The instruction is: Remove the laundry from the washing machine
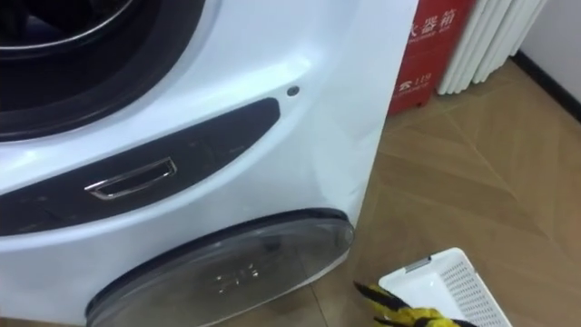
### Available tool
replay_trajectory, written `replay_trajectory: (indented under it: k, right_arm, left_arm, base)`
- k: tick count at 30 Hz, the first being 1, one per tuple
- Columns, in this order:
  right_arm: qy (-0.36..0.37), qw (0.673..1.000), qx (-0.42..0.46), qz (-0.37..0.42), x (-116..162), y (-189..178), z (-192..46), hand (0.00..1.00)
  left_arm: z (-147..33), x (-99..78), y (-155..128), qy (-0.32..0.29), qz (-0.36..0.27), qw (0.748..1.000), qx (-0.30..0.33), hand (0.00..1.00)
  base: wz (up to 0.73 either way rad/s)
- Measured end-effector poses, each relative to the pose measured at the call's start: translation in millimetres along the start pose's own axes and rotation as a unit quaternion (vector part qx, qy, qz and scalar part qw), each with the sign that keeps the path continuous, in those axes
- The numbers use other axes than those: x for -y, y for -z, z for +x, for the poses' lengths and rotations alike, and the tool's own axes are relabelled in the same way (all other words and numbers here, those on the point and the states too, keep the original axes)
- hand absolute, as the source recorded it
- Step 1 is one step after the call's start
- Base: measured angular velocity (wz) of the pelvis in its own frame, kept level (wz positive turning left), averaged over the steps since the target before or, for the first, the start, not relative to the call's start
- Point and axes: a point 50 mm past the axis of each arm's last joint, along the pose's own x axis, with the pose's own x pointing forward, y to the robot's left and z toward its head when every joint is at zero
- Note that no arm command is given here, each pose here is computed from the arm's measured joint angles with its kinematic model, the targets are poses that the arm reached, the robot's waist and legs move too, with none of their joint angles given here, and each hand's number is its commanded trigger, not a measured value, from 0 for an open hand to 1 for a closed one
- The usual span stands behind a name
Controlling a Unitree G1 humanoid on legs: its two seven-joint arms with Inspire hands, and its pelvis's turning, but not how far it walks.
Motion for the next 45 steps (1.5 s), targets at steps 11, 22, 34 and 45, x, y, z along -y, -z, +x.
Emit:
replay_trajectory:
  k: [11,22,34,45]
  right_arm:
    - [0.117,0.99,0.071,0.039,26,-31,1,1.0]
    - [0.215,0.972,0.084,0.038,44,-40,0,1.0]
    - [0.327,0.938,0.103,0.046,76,-55,-3,0.0]
    - [0.36,0.926,0.111,0.041,92,-56,-5,0.0]
  left_arm:
    - [-0.4,1.5,-8,-0.01,-0.018,0.999,0.03,0.0]
    - [-1.0,4.8,-10,-0.016,-0.034,0.999,0.035,0.0]
    - [-5.1,-2.9,-5,-0.027,-0.034,0.998,0.037,0.0]
    - [-5.5,-0.5,-13,-0.014,-0.028,0.998,0.051,0.0]
  base:
    - [0.04]
    - [0.0]
    - [0.0]
    - [-0.03]
